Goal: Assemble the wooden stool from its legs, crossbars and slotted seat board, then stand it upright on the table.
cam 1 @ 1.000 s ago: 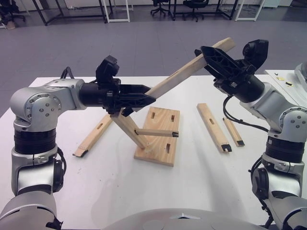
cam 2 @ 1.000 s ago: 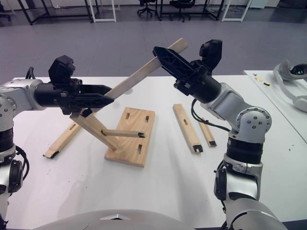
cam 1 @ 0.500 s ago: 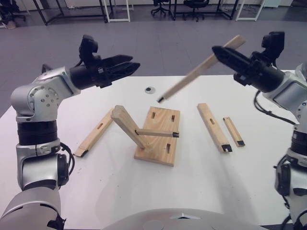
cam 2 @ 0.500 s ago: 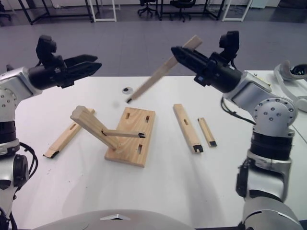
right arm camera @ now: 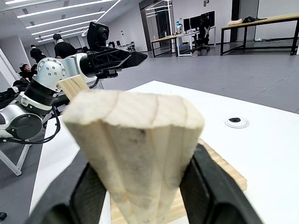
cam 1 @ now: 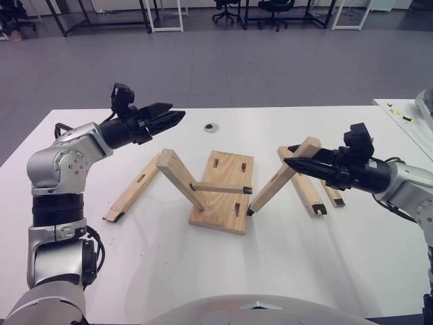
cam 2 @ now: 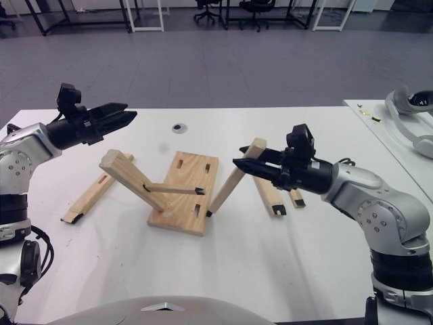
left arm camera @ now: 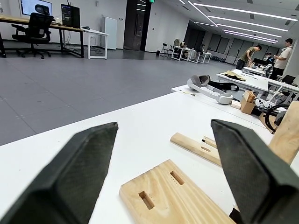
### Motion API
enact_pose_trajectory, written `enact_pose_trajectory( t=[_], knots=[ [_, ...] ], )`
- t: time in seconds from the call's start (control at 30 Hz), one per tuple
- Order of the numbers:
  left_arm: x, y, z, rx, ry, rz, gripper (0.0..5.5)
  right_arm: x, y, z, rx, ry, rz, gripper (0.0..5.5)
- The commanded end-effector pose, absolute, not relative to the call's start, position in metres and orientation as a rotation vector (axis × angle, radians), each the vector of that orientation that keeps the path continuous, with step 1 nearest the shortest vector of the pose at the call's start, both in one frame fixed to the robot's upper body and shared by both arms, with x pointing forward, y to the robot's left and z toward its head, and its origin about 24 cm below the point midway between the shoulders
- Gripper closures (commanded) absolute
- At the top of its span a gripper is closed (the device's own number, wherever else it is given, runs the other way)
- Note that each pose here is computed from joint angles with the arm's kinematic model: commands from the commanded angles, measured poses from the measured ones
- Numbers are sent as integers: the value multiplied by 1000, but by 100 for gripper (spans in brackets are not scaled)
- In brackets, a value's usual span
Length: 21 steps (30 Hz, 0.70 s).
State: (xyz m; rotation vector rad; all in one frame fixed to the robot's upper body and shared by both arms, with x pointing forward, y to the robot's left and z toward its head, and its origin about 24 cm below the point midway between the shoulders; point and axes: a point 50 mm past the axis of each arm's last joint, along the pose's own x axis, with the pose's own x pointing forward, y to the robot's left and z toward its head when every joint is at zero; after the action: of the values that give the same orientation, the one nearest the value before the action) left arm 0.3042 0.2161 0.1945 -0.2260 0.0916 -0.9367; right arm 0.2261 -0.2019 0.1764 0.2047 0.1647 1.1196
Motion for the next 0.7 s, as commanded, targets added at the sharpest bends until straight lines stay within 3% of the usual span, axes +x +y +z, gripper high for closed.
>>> enact_pose_trajectory(
  t=[0.03,0.17,0.4,0.7],
  knots=[
    [302,211,193,-235,115,-967,183,222,-199,191,216,64,1166,342],
    [298,207,192,-241,124,-987,183,220,-200,199,202,41,1196,342],
    [295,200,192,-245,138,-1015,183,224,-188,169,203,135,1223,342],
    [291,195,194,-261,148,-1060,183,231,-187,167,174,107,1199,342]
  ],
)
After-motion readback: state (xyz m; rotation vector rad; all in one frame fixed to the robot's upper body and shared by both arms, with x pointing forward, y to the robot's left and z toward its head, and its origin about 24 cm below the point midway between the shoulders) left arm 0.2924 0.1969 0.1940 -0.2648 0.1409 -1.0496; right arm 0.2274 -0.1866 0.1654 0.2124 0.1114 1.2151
